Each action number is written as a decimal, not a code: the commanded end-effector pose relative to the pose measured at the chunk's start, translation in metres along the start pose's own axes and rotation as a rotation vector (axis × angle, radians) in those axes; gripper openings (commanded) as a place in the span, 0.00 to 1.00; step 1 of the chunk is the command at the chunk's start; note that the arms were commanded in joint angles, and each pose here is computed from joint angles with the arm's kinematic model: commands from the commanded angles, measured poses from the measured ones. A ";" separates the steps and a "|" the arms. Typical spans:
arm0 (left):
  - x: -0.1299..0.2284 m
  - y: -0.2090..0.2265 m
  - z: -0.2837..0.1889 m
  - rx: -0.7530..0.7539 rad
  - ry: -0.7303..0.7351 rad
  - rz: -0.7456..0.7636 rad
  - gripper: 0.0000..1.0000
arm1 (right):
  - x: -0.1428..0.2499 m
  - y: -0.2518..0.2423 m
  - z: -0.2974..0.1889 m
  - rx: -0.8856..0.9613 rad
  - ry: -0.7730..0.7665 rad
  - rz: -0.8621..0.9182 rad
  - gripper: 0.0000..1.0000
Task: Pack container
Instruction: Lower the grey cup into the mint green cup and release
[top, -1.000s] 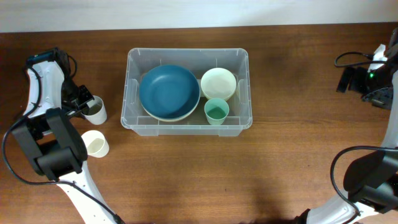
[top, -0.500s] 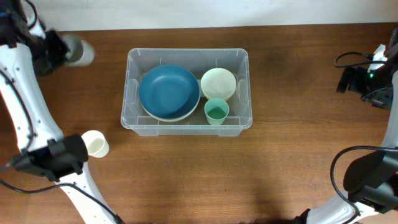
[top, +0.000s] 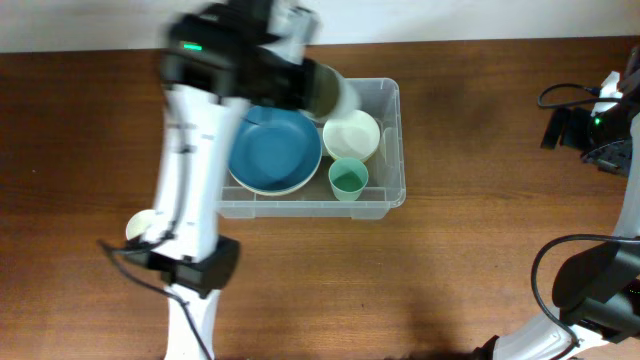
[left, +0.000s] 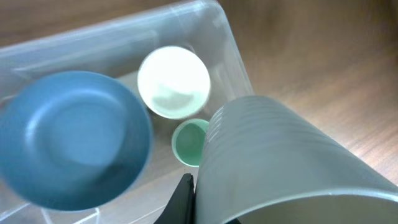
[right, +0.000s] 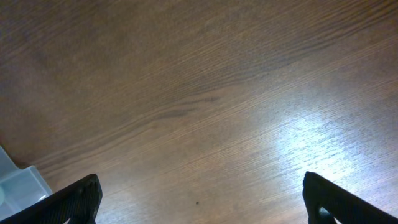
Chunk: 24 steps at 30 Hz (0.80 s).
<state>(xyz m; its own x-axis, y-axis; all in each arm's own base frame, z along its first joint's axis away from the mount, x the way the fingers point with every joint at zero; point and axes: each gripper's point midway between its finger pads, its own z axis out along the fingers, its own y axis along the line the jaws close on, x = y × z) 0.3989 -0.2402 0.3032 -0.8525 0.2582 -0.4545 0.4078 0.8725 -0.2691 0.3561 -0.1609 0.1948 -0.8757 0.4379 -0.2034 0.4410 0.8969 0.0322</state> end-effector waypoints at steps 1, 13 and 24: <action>0.012 0.003 0.045 -0.132 0.093 0.025 0.01 | 0.001 -0.001 0.002 -0.002 0.007 0.010 0.99; 0.044 -0.006 0.096 -0.143 0.257 0.033 0.01 | 0.001 -0.001 0.002 -0.002 0.007 0.010 0.99; 0.072 0.006 0.127 -0.171 0.384 0.015 0.01 | 0.001 -0.001 0.002 -0.002 0.007 0.010 0.99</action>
<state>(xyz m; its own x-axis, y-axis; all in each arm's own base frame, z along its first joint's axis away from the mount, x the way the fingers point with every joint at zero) 0.3829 -0.2693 0.1719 -0.9149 0.3839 -0.1249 0.3979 0.9097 -0.1191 0.3562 -0.1608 0.1948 -0.8760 0.4372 -0.2035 0.4403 0.8973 0.0324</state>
